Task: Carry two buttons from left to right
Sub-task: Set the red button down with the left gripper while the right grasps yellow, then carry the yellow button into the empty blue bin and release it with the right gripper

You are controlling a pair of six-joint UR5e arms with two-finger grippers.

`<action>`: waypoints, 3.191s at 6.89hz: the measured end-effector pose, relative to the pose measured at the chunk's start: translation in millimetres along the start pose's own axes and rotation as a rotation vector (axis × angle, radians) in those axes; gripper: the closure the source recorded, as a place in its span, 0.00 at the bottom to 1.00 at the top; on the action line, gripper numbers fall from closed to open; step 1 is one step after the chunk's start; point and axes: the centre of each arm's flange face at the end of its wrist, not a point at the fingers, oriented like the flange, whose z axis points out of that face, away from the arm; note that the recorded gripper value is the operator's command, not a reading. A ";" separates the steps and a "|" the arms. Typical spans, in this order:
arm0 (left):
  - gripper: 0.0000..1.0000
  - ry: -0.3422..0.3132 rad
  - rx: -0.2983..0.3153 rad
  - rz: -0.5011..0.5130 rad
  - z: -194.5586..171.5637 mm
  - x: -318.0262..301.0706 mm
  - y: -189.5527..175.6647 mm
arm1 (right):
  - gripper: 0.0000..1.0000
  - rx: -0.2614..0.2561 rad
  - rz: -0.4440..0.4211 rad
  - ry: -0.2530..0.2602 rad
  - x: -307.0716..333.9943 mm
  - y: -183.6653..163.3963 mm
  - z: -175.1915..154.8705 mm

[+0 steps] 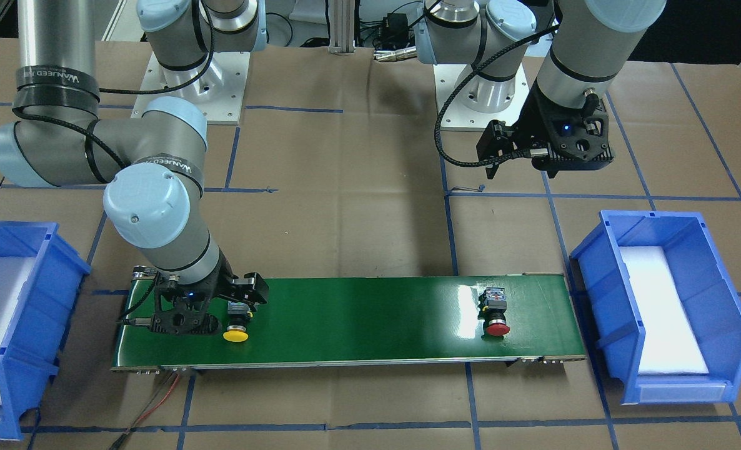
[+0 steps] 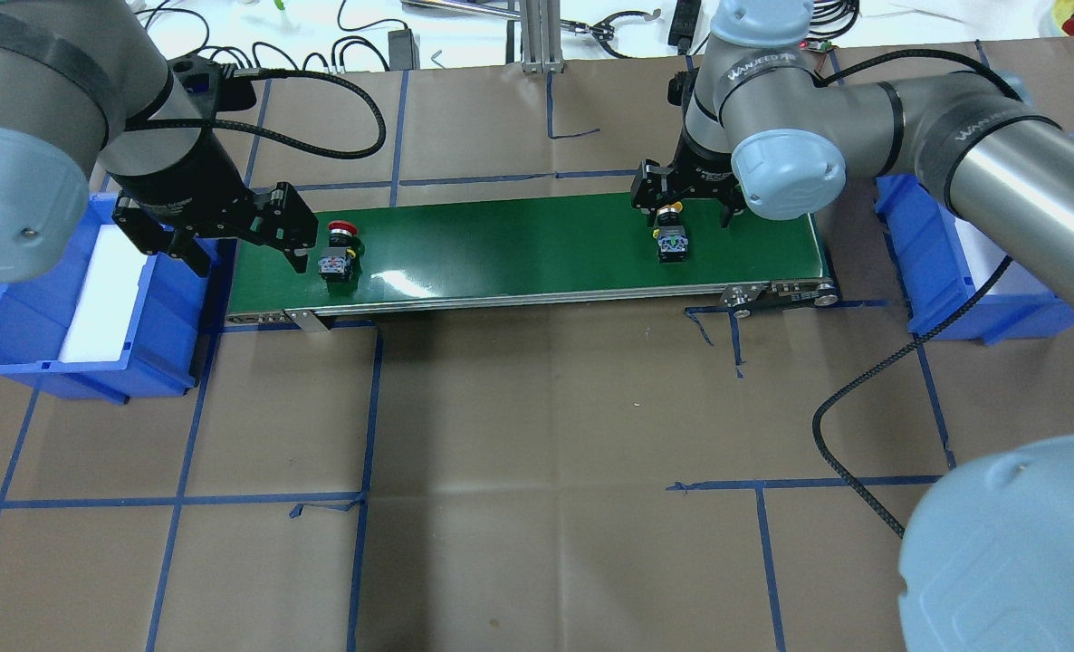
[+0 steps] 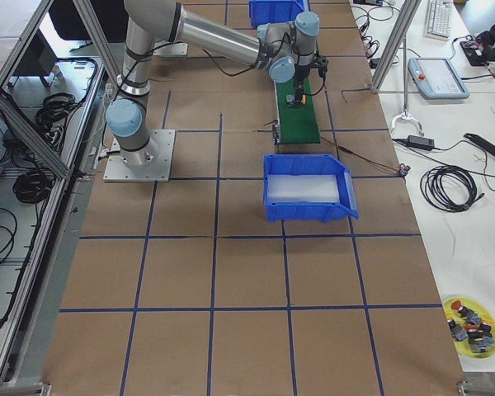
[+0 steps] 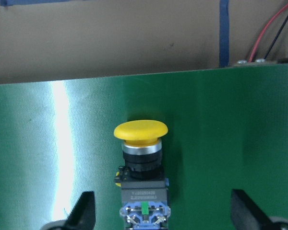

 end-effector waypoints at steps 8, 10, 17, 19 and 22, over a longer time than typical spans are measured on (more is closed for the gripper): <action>0.00 0.021 0.008 -0.001 -7.4 1.6 -23.8 | 1.00 -0.029 -0.004 0.048 66.4 -20.7 -48.9; 0.00 0.018 0.014 -0.001 -10.1 1.3 -22.1 | 0.99 -0.023 -0.037 0.050 153.5 -30.8 -121.0; 0.00 0.019 0.018 -0.020 -12.9 4.3 -17.1 | 1.00 0.009 -0.236 0.053 388.3 -9.6 -102.0; 0.00 0.015 0.018 -0.019 -12.3 10.5 -16.0 | 1.00 0.034 -0.271 0.073 392.1 1.4 -59.2; 0.00 0.012 0.016 -0.017 -11.6 12.9 -17.8 | 1.00 0.032 -0.256 0.052 402.8 28.0 3.1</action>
